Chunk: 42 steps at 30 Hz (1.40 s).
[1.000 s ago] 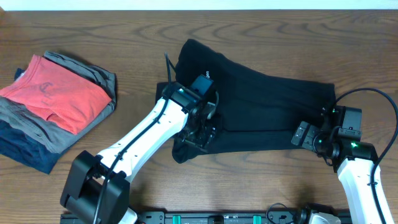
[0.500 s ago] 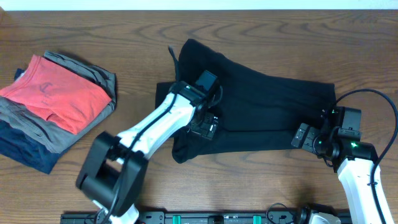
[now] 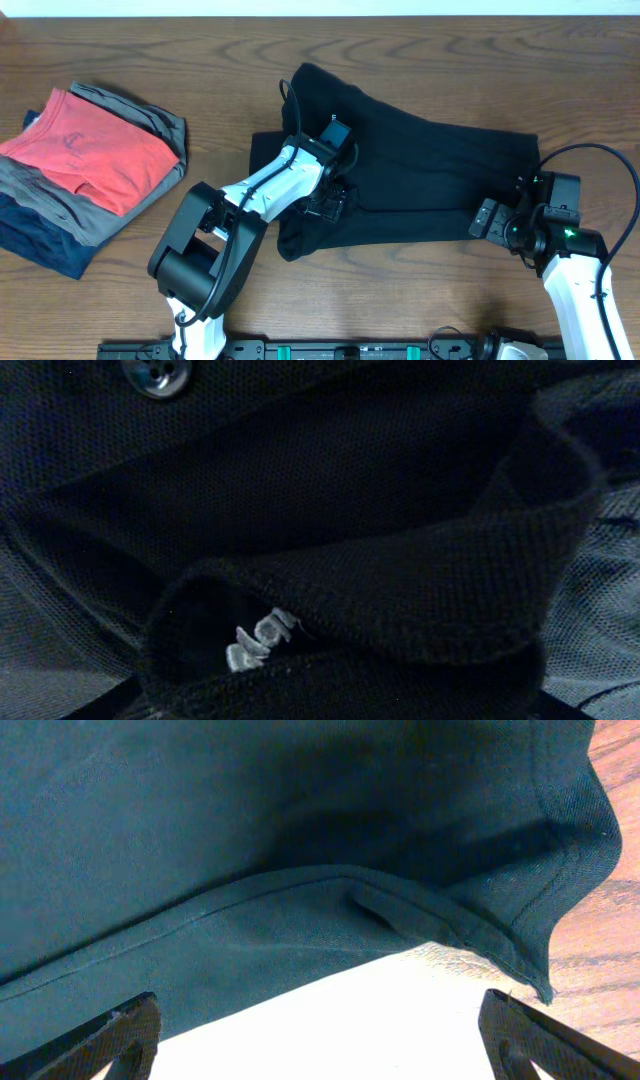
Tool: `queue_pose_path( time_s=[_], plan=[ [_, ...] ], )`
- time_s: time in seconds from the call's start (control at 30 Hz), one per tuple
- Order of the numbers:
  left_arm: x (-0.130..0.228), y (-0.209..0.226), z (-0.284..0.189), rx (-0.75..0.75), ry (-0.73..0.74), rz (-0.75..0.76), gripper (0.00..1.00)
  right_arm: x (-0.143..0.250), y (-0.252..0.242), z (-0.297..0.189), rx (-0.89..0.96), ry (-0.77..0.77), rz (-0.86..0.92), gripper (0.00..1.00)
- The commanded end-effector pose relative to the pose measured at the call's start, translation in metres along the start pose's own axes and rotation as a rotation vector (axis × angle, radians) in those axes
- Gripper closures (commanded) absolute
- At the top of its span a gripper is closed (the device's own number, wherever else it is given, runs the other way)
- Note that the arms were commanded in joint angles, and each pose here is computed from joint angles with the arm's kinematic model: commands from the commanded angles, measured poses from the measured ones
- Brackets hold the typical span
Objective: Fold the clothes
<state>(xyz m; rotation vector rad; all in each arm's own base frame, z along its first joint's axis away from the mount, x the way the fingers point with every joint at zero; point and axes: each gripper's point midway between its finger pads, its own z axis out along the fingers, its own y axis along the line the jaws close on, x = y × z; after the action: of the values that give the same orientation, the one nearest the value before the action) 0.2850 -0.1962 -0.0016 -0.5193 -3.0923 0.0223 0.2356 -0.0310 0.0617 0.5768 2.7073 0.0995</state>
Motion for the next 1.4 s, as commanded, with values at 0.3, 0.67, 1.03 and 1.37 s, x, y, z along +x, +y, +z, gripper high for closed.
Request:
queue_pose_path(
  time_s=[0.3, 0.67, 1.03, 1.37],
  plan=[
    [-0.022, -0.001, -0.017, 0.012, -0.117, -0.013, 0.33, -0.002, -0.002, -0.003, 0.007, -0.01, 0.008, 0.01],
    [-0.03, -0.003, -0.018, 0.022, -0.151, -0.013, 0.47, 0.001, -0.003, -0.003, 0.011, 0.004, 0.009, 0.01],
    [-0.001, 0.003, -0.066, 0.022, -0.139, -0.013, 0.92, 0.01, -0.036, -0.006, 0.196, 0.012, 0.161, 0.01],
    [0.039, 0.001, -0.116, 0.092, -0.125, -0.05, 0.89, 0.004, -0.036, -0.003, 0.155, -0.002, 0.274, 0.01]
  ],
)
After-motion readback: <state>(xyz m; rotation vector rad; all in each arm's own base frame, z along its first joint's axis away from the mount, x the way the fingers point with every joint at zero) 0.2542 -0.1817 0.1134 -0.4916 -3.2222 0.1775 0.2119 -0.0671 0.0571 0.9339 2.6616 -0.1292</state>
